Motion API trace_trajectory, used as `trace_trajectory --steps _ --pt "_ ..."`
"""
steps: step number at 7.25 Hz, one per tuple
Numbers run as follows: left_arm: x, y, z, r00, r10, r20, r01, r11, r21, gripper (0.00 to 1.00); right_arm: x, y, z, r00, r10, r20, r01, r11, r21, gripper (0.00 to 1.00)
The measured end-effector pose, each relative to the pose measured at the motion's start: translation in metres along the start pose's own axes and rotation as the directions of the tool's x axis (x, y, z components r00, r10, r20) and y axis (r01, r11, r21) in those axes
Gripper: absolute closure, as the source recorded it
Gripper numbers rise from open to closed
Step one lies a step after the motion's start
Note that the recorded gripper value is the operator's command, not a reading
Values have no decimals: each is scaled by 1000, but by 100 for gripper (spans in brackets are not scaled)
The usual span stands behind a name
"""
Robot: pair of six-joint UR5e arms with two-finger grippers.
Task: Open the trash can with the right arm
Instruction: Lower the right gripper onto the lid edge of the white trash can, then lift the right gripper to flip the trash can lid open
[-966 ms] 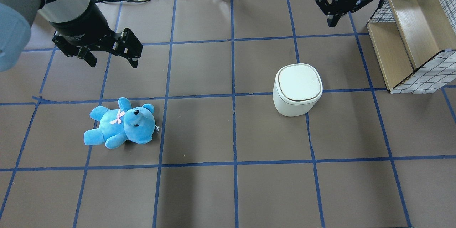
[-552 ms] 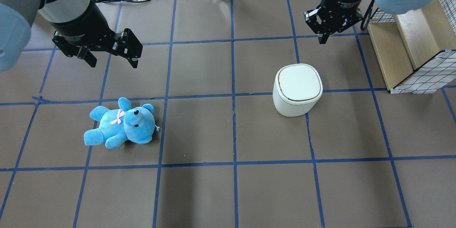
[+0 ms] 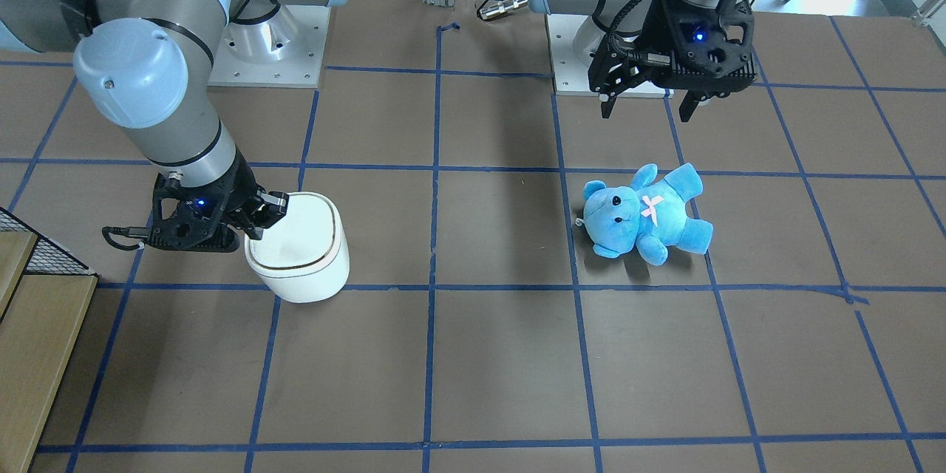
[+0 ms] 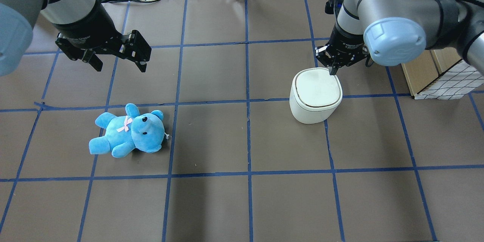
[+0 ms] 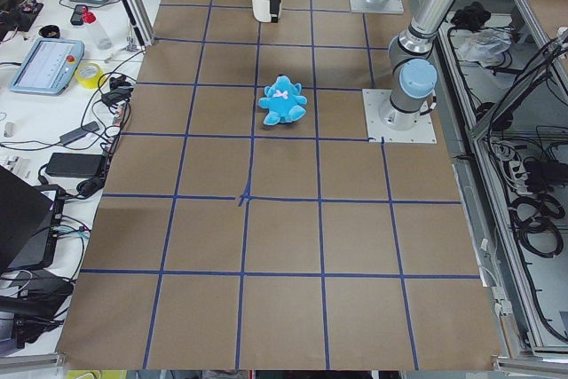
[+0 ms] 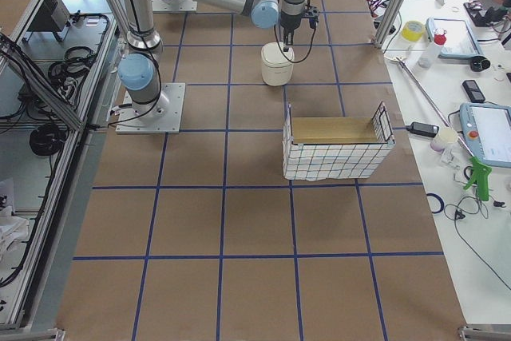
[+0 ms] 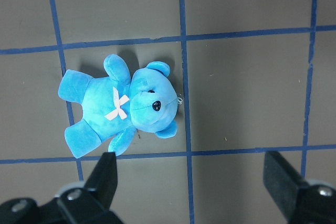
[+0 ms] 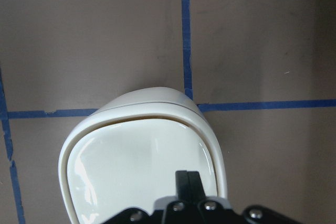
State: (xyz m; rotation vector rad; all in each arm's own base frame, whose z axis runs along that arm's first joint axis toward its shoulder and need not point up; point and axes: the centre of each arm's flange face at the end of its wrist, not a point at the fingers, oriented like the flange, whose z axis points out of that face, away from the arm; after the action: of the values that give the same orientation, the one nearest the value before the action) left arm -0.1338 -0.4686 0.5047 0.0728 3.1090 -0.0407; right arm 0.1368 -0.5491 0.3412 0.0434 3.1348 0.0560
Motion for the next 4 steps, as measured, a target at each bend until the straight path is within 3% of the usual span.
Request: trace_trajectory --steps 4 --pt "0 0 0 1000 0 0 0 1000 0 0 -1 -2 23 1000 -10 0 10 999 -49 100"
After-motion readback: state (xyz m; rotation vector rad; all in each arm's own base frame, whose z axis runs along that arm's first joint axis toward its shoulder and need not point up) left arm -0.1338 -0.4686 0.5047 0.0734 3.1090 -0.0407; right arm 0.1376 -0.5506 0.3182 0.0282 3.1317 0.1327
